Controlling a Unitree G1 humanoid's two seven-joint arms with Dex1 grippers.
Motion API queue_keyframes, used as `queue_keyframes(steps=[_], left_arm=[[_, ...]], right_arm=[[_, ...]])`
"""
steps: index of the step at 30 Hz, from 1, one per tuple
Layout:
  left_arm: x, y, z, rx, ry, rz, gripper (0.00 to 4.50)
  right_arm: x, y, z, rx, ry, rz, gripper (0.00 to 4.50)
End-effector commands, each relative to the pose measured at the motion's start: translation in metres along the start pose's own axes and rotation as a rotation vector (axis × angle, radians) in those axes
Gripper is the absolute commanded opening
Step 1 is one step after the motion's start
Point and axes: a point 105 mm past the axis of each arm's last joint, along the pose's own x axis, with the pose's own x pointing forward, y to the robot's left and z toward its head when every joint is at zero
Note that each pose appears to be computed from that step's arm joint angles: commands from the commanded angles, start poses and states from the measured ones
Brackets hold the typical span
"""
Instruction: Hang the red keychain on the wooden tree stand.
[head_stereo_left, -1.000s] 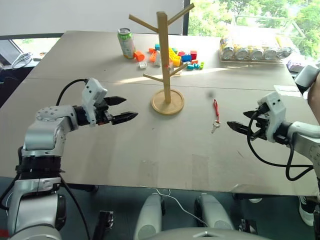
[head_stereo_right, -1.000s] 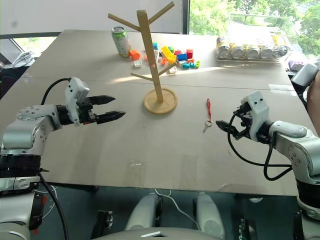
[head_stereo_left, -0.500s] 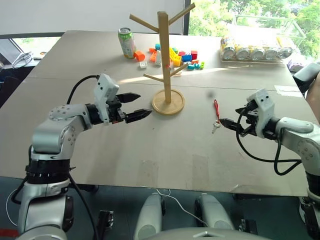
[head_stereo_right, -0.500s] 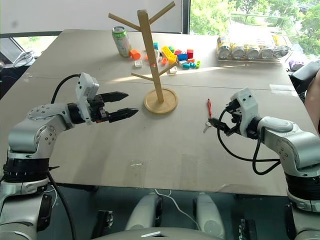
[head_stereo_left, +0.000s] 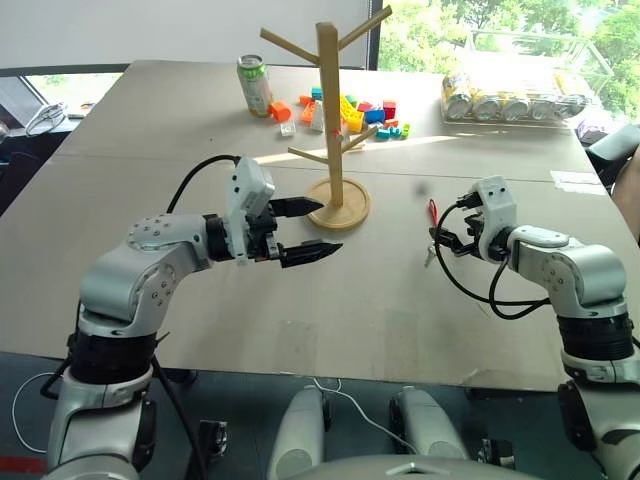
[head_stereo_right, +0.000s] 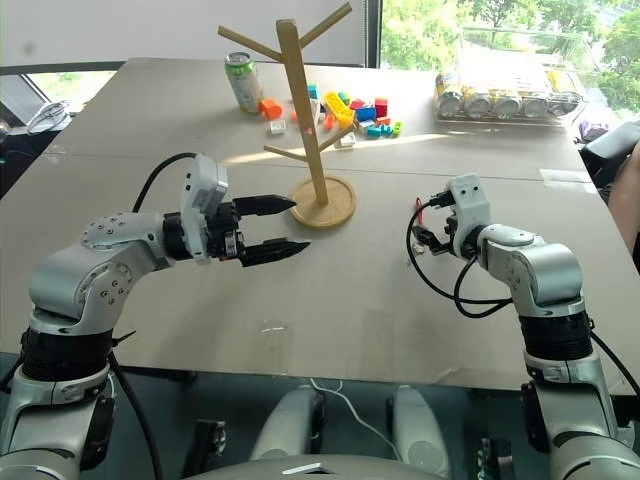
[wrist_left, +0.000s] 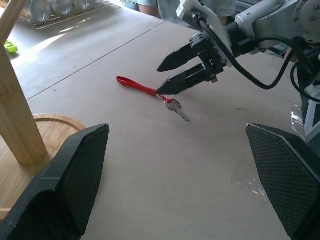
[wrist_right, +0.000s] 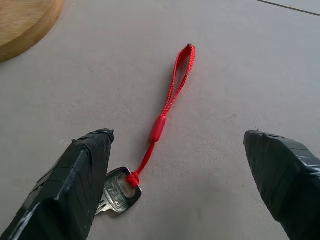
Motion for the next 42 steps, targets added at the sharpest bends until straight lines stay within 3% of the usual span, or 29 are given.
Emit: queue_keyframes(steps=[1,10,13,14,15,16,20,21,29,33,36,42], left_arm=[[0.001,-0.004,0.008,0.033,-0.025,-0.001,4.50],[0.004,-0.006,0.009,0.033,-0.038,0.001,4.50],[0.004,-0.006,0.010,0.036,-0.041,0.004,4.50],[0.004,-0.006,0.010,0.037,-0.041,0.005,4.50],[0.004,-0.006,0.010,0.038,-0.042,0.006,4.50],[0.004,-0.006,0.011,0.038,-0.043,0.008,4.50],[0.005,-0.006,0.011,0.038,-0.045,0.010,4.50],[0.005,-0.006,0.012,0.039,-0.047,0.010,4.50],[0.005,-0.006,0.015,0.039,-0.056,0.012,4.50],[0.000,-0.009,0.015,0.026,-0.062,0.011,4.50],[-0.010,-0.012,0.020,-0.027,-0.136,0.043,4.50],[-0.025,-0.014,0.028,-0.023,-0.270,0.226,4.50]], right_arm=[[-0.001,0.003,0.015,0.031,-0.042,0.012,4.45],[0.009,0.008,0.013,0.044,-0.019,0.016,4.45],[0.011,0.004,0.010,0.046,-0.006,0.000,3.60],[0.011,0.004,0.008,0.049,-0.002,-0.002,2.97],[0.011,0.004,0.007,0.049,0.001,-0.002,2.66],[0.011,0.005,0.006,0.050,0.001,-0.001,1.98],[0.015,0.008,0.004,0.054,0.001,0.009,0.22],[0.017,0.010,0.004,0.052,-0.001,0.010,0.06],[0.019,0.013,0.006,0.007,-0.031,0.012,0.06],[0.007,0.018,0.018,-0.050,-0.127,0.053,0.06],[-0.019,0.027,0.034,-0.100,-0.289,0.100,0.06],[-0.052,0.064,0.037,-0.225,-0.456,0.227,0.06]])
